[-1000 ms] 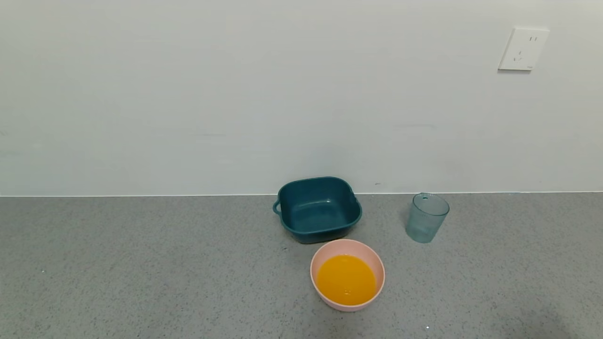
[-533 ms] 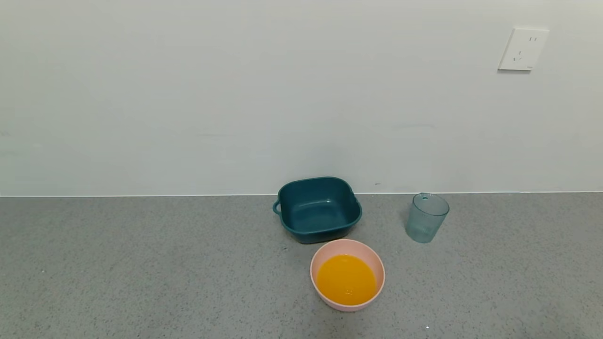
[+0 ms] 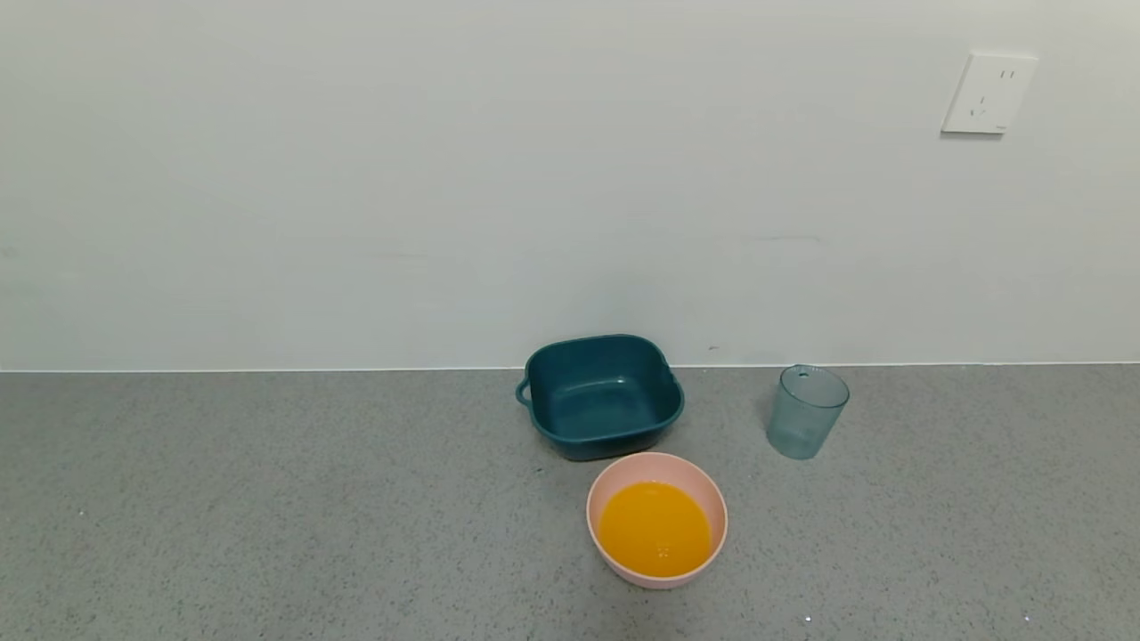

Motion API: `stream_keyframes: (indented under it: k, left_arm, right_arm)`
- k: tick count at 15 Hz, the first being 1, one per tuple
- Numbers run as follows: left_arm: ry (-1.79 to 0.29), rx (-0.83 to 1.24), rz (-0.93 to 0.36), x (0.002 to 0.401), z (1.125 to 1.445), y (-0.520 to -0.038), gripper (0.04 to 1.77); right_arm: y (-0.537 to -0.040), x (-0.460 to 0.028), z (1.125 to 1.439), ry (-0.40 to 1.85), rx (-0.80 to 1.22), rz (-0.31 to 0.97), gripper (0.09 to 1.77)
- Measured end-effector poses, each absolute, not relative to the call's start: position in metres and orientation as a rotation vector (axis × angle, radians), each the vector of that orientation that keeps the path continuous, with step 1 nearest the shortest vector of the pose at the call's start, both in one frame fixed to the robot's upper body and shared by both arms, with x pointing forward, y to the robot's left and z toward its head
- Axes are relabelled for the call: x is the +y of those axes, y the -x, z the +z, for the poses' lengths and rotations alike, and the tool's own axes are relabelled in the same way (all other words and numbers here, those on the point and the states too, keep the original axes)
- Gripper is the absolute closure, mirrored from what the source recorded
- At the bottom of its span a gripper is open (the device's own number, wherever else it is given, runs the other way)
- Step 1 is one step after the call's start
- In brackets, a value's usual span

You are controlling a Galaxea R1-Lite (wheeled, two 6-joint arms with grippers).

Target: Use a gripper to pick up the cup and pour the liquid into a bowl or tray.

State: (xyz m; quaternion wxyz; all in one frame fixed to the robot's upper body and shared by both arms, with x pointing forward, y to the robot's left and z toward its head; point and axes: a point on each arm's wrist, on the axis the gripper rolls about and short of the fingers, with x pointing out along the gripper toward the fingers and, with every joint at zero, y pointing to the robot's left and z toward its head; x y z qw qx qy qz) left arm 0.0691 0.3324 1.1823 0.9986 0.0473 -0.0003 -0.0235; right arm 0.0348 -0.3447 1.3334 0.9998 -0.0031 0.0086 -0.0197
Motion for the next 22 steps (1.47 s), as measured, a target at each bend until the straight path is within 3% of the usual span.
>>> stream_keyframes:
  k: [5,10,22]
  left_arm:
    - [-0.095,-0.001,-0.047,0.332,1.182,-0.069,0.09]
    - [-0.095,-0.001,-0.047,0.332,1.182,-0.069,0.09]
    - [-0.095,-0.001,-0.047,0.332,1.182,-0.069,0.09]
  right_arm:
    - [-0.027,-0.336,1.331,-0.006,-0.022,-0.051,0.16]
    - [-0.026,-0.335,1.307,-0.008,-0.033,-0.052,0.16]
    - [-0.064,-0.335,1.206,0.099,-0.097,0.012,0.16]
